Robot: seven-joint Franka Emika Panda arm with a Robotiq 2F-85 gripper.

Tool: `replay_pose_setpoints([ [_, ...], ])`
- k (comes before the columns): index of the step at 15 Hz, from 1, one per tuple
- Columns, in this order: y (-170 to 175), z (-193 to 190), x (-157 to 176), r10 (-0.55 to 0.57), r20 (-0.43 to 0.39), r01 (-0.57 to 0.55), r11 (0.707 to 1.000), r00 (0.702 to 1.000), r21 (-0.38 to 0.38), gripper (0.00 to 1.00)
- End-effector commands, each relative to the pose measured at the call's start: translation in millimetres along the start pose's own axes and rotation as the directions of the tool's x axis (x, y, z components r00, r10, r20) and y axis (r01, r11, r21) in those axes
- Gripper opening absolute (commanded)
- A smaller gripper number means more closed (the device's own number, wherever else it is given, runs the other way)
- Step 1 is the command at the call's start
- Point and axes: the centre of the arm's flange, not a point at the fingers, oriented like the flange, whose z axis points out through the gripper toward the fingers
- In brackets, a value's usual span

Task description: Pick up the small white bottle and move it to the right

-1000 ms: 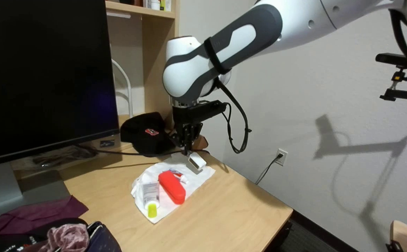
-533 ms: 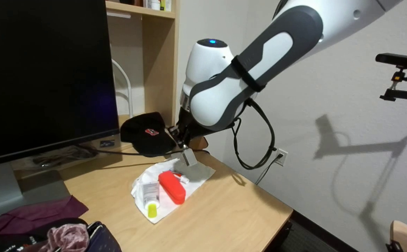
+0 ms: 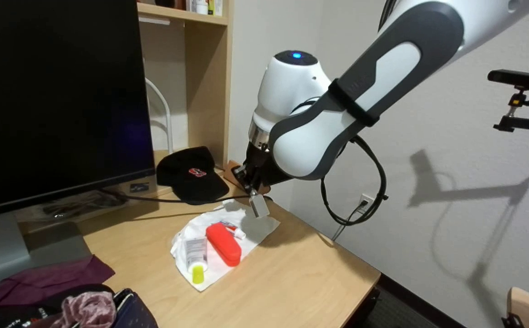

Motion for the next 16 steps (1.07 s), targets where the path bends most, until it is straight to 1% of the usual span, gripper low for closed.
replay_pose_setpoints([
  [1,-2,6,1,0.008,-0.013,-0.008,1.0,1.0,0.0,0.12],
  [3,2,10,-4,0.016,-0.037,-0.016,1.0,0.999,-0.004,0.12],
  [6,13,16,-10,0.037,-0.11,-0.037,0.999,0.993,0.0,0.12],
  [7,18,20,-11,0.046,-0.147,-0.046,0.999,0.988,0.0,0.12],
  [9,24,26,-12,0.051,-0.19,-0.05,0.999,0.98,0.009,0.12],
  [12,24,35,-20,0.041,-0.245,-0.037,0.999,0.969,0.019,0.12],
  [14,22,37,-25,0.034,-0.287,-0.03,0.999,0.957,0.016,0.12],
  [16,22,38,-29,0.039,-0.34,-0.043,0.999,0.94,-0.005,0.12],
])
